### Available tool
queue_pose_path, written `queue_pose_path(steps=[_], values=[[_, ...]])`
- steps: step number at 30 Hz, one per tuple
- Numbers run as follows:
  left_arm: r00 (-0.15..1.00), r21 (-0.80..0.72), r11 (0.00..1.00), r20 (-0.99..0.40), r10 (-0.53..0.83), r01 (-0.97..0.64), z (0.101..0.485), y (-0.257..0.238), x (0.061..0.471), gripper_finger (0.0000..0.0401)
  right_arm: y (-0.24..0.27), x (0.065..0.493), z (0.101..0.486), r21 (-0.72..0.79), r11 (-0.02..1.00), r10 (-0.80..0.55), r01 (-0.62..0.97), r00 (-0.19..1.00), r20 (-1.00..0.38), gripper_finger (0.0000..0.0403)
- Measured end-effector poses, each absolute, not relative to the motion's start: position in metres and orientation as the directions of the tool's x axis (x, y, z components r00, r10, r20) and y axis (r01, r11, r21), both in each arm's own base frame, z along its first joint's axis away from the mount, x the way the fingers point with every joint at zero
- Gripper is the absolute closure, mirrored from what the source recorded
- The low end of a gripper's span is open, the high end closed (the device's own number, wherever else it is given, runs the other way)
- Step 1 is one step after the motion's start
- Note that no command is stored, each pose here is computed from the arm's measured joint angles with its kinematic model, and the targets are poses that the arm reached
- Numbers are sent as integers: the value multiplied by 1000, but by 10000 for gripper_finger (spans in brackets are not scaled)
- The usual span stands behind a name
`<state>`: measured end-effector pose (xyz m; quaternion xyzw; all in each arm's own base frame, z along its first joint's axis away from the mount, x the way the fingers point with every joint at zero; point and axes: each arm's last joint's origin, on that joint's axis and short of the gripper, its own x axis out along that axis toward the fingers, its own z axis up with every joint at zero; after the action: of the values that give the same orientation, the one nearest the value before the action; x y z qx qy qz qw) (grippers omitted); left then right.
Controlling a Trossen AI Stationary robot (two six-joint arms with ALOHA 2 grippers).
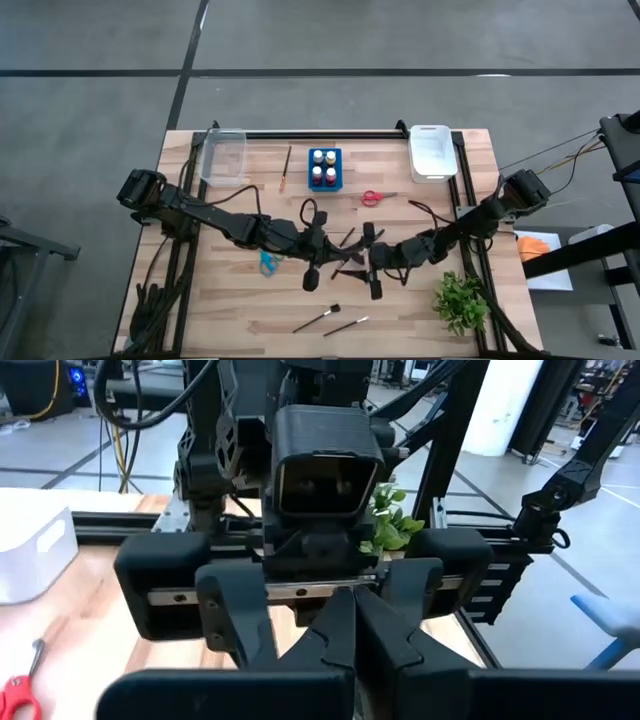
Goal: Pick & Place Paint Supplies
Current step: Put the black powder brush into the white bin
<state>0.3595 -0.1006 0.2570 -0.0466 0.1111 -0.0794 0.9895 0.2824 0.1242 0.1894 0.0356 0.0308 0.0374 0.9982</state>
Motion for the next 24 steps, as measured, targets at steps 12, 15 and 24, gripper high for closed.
queue_pose_path(steps=[12,15,24], values=[[963,-104,983,-210,-172,153,258,-102,360,401,125,285,194,99,992,77,-72,996,-49,246],[962,-102,983,-210,-173,154,258,-102,360,401,125,285,193,85,994,80,-75,995,-52,313],[959,-76,983,-217,-180,167,258,-104,359,393,125,285,194,59,995,82,-79,995,-52,370]])
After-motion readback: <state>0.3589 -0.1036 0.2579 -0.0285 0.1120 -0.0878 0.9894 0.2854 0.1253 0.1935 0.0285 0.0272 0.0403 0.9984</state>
